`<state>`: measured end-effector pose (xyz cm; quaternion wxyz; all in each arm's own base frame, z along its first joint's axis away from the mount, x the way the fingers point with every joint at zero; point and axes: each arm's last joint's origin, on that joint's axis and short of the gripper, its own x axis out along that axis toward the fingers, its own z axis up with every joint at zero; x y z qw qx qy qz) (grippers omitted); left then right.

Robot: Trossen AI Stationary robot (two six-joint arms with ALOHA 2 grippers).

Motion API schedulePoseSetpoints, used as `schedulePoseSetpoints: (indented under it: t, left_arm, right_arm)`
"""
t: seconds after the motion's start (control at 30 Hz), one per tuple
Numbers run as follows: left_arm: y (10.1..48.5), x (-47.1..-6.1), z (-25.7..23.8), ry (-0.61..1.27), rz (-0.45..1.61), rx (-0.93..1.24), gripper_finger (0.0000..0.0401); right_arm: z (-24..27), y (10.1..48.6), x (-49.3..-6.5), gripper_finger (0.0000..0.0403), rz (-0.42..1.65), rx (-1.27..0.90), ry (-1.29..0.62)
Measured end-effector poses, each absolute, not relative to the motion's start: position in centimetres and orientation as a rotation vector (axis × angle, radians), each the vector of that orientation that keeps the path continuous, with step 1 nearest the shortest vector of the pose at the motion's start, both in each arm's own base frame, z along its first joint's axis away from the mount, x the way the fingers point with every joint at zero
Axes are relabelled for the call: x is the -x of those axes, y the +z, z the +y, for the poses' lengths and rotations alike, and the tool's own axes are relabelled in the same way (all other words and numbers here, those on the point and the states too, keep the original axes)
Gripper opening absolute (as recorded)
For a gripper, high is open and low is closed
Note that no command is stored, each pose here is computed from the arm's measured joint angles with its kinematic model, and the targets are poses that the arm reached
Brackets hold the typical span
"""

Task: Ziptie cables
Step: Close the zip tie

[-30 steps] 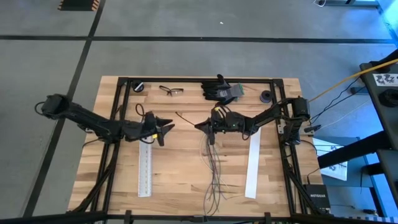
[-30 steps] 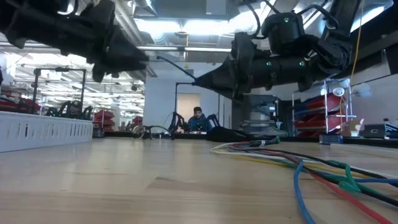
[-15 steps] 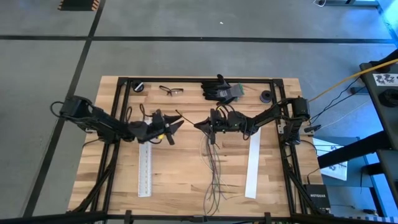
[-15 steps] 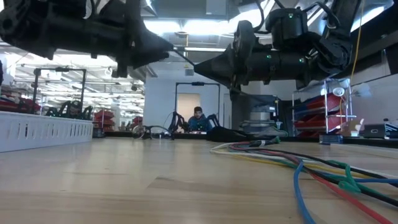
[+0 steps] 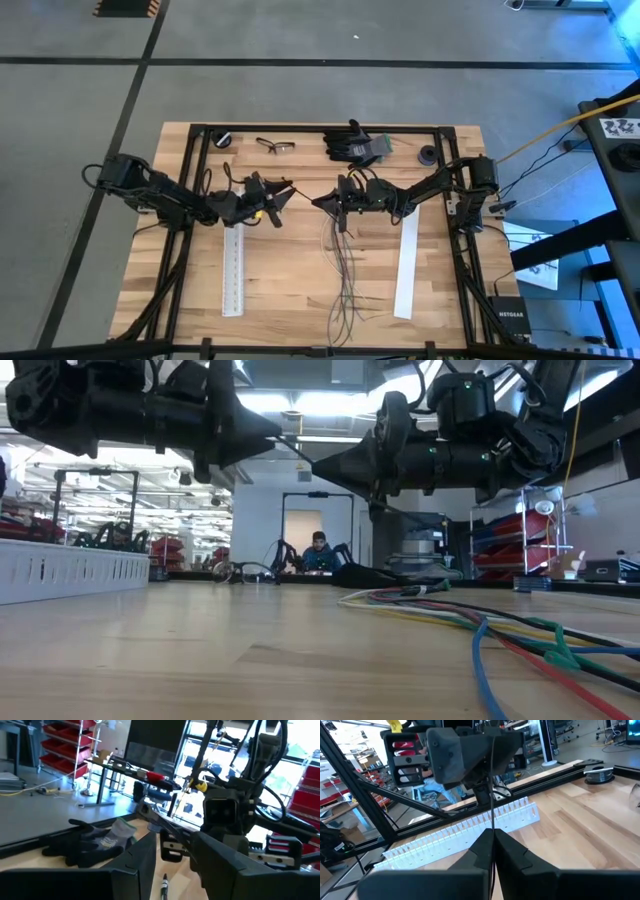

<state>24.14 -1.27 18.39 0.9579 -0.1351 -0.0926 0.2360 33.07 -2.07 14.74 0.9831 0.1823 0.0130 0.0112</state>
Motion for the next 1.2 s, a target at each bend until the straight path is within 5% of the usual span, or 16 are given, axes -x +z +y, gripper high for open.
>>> schedulePoseSetpoints:
  t: [0.13,0.37,0.83,1.2]
  left_arm:
    - [18.4,-24.2,-1.3,0.468,-0.188,0.264,0.0098]
    - [18.4,-24.2,-1.3,0.474,-0.165,0.183,0.0007]
    - [18.2,-23.9,-1.6,0.517,-0.092,0.098,0.0]
    - [19.5,-23.0,-1.7,0.518,-0.077,0.103,0.0]
  right_arm:
    - [-2.1,14.7,-33.1,0.0,0.026,-0.366,0.023]
    - [-2.1,14.7,-33.1,0.0,0.026,-0.388,0.021]
    - [-2.1,15.0,-33.0,0.0006,0.039,-0.245,0.039]
    - [-1.9,20.5,-30.7,0.0105,0.11,0.135,0.049]
